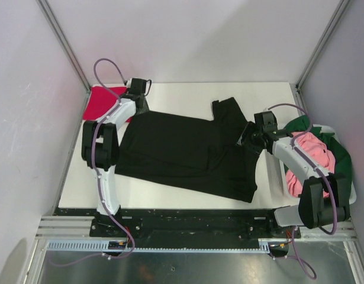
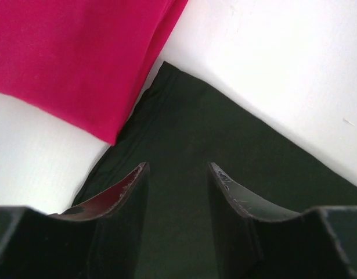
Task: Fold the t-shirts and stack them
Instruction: Grap the side of the flattened tshirt furthest away from the robot with both arms
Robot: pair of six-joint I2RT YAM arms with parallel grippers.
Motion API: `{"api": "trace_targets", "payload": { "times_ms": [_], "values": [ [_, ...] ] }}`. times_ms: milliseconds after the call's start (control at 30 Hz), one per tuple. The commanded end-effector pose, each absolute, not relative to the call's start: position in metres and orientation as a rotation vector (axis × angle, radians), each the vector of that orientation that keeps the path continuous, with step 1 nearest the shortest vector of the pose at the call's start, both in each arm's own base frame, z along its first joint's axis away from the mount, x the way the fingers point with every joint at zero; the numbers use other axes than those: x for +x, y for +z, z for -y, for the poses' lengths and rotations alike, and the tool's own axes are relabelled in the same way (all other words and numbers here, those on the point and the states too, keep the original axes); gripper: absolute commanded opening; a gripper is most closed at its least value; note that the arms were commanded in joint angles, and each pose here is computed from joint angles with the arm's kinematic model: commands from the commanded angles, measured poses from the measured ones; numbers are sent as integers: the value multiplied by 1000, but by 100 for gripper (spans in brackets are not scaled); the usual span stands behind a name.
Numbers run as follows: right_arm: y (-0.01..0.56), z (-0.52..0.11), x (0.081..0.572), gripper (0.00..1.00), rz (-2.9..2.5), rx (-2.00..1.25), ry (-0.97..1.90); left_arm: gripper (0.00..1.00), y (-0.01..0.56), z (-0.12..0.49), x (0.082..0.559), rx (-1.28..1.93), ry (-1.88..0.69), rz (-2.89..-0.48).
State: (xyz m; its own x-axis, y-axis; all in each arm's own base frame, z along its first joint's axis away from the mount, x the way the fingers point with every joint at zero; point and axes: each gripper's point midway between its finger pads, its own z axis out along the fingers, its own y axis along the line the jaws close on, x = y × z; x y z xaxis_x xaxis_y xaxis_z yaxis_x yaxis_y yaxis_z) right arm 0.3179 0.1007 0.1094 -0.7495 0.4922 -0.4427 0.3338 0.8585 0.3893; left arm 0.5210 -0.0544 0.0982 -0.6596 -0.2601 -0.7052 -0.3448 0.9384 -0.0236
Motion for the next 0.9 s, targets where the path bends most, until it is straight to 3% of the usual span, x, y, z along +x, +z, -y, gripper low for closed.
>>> {"api": "trace_targets", "payload": {
  "times_ms": [0,367,867],
  "values": [
    [132,-102,355,58,-2379,542,437,48,114,51,551,-537,145,-2229],
    [113,-91,368,58,-2414,560,432,45,94,48,591,-683,180,-2154],
    [87,-91,379,56,-2469,572,458,44,64,34,605,-814,175,-2145]
  ]
}}
